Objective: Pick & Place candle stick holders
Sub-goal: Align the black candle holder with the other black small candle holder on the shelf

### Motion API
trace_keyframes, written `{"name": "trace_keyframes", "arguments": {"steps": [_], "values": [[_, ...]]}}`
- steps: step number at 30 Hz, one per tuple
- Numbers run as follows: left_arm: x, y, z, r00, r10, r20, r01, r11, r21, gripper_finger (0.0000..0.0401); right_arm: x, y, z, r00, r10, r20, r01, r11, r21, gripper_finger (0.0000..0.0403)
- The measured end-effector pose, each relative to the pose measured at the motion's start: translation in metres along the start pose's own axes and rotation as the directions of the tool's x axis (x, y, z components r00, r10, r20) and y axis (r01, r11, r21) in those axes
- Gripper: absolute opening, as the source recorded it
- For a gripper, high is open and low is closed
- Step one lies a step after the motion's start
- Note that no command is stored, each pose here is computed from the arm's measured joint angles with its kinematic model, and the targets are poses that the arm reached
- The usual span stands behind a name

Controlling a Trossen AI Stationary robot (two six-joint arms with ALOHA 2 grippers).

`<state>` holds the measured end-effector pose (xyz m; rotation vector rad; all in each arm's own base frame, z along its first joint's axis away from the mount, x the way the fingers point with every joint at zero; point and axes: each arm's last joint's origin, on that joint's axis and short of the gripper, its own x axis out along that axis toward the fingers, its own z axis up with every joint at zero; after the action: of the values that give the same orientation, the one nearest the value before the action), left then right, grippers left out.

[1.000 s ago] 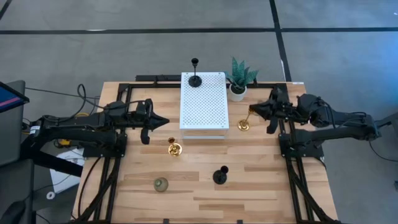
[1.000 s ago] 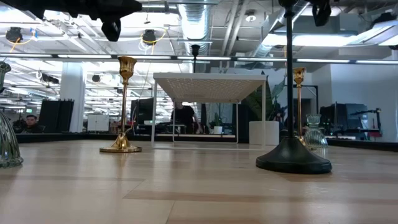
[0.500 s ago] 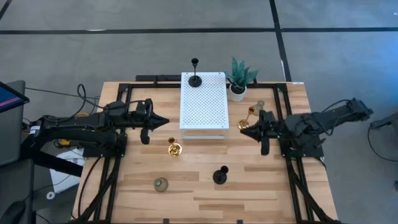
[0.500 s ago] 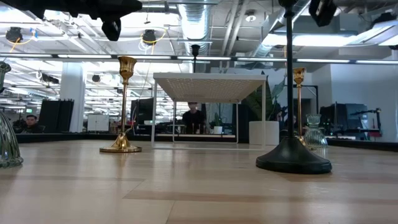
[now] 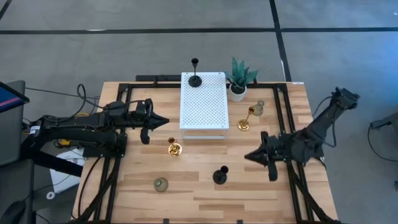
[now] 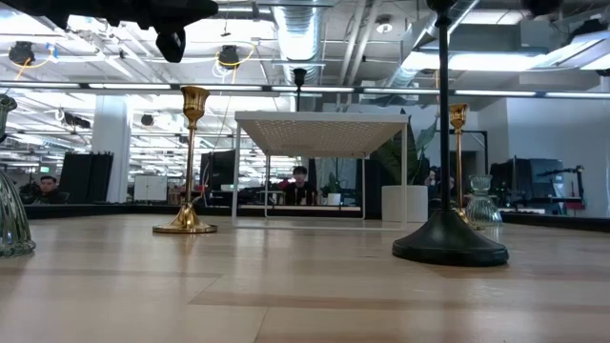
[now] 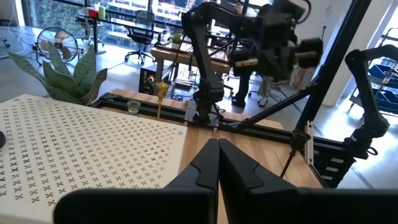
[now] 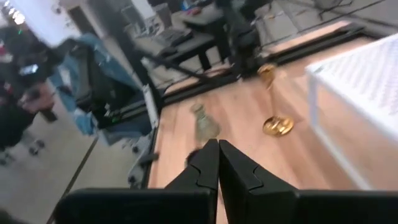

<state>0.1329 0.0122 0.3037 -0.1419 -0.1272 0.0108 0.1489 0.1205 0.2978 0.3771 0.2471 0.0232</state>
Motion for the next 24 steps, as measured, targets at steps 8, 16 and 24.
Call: {"name": "trace_keyframes", "arguments": {"steps": [8,16,24], "values": [[0.0,0.0,0.0,1.0,-0.001,0.004,0.001,0.999,-0.044,0.0004,0.018,0.019,-0.033,0.994,-0.003,-0.112,-0.005,0.997,-0.071,0.0],[0.0,0.0,0.001,1.0,-0.001,0.006,0.002,0.999,-0.044,0.0005,0.037,0.021,-0.055,0.983,-0.068,-0.172,0.064,0.997,-0.032,0.0],[0.0,0.0,0.001,1.0,-0.001,0.006,0.002,0.999,-0.044,0.0006,0.055,0.022,-0.08,0.963,-0.135,-0.234,0.14,0.99,0.004,0.0]]}}
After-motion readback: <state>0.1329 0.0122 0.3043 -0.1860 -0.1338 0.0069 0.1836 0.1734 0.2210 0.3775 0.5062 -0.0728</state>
